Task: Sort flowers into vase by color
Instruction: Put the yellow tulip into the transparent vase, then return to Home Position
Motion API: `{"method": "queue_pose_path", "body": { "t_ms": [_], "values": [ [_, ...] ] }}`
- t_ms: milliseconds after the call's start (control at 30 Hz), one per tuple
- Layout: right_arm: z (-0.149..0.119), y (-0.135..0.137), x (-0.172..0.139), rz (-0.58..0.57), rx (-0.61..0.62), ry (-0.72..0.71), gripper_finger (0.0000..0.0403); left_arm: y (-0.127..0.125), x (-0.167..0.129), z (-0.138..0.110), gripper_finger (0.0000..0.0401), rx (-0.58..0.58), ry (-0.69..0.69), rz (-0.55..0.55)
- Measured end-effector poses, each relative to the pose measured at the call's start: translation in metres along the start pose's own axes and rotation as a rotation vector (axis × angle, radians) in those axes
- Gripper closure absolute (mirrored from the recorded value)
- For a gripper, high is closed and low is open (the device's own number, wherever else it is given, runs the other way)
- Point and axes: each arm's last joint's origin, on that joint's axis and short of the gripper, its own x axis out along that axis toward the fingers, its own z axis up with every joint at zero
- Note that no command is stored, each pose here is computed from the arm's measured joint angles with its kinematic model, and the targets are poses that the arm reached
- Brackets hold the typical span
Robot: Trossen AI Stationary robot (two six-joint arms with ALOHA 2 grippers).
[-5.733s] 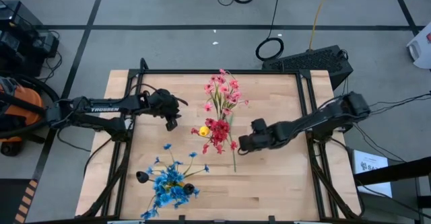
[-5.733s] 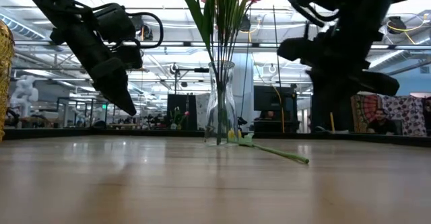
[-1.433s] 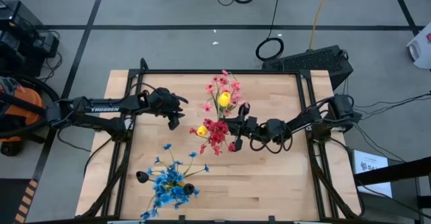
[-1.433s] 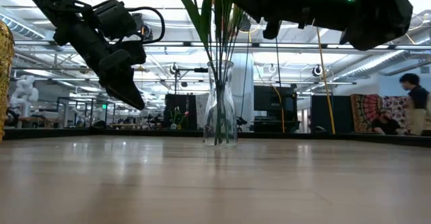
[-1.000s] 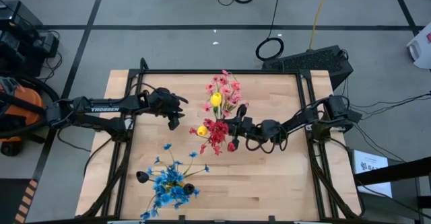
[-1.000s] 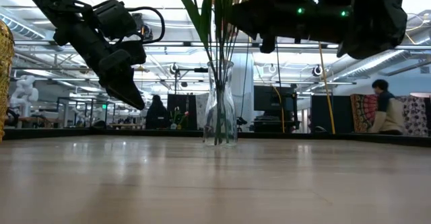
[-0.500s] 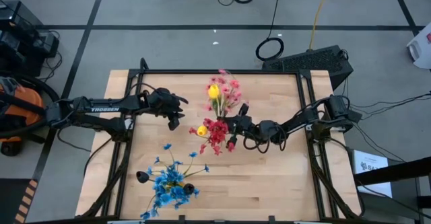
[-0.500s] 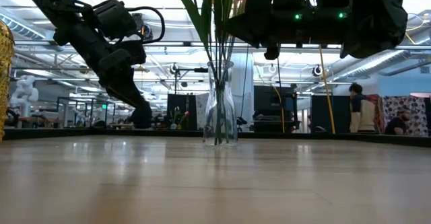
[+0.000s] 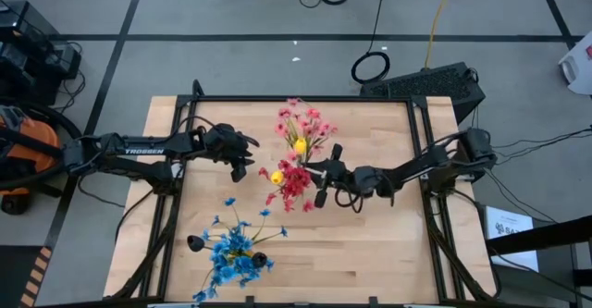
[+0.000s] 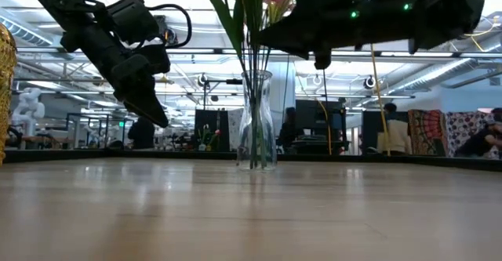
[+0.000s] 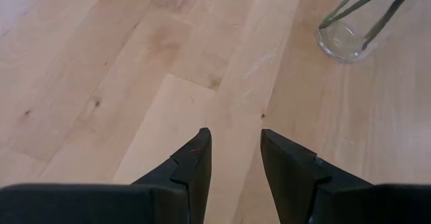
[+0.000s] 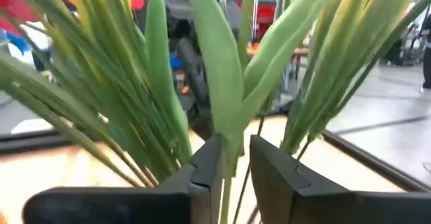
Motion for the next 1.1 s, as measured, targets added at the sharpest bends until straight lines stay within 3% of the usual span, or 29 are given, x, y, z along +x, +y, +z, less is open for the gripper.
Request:
{"method": "queue_pose_path", "body": {
  "t_ms": [300, 500, 733, 933, 1000, 1100],
  "values": [
    [0.036, -0.014, -0.027, 0.002, -0.053, 0.181, 0.0324, -0.001, 0.000, 0.000, 0.0267, 0.003, -0.001, 0.001],
    [0.058, -0.026, -0.055, -0.009, -0.016, 0.284, 0.0325, -0.001, 0.000, 0.000, 0.0267, -0.001, -0.001, 0.002],
    [0.085, -0.035, -0.085, 0.018, 0.018, 0.264, 0.0325, -0.001, -0.002, 0.005, 0.0267, -0.021, -0.018, -0.005],
    [0.089, -0.039, -0.104, 0.034, 0.020, 0.321, 0.0325, -0.008, -0.010, 0.007, 0.0267, -0.074, 0.016, -0.196],
    [0.086, -0.040, -0.108, 0.027, 0.052, 0.366, 0.0325, -0.012, -0.017, 0.008, 0.0267, -0.106, -0.001, -0.226],
    [0.077, -0.041, -0.115, 0.011, 0.067, 0.459, 0.0325, -0.025, -0.032, 0.011, 0.0267, -0.048, -0.072, -0.239]
  ]
}}
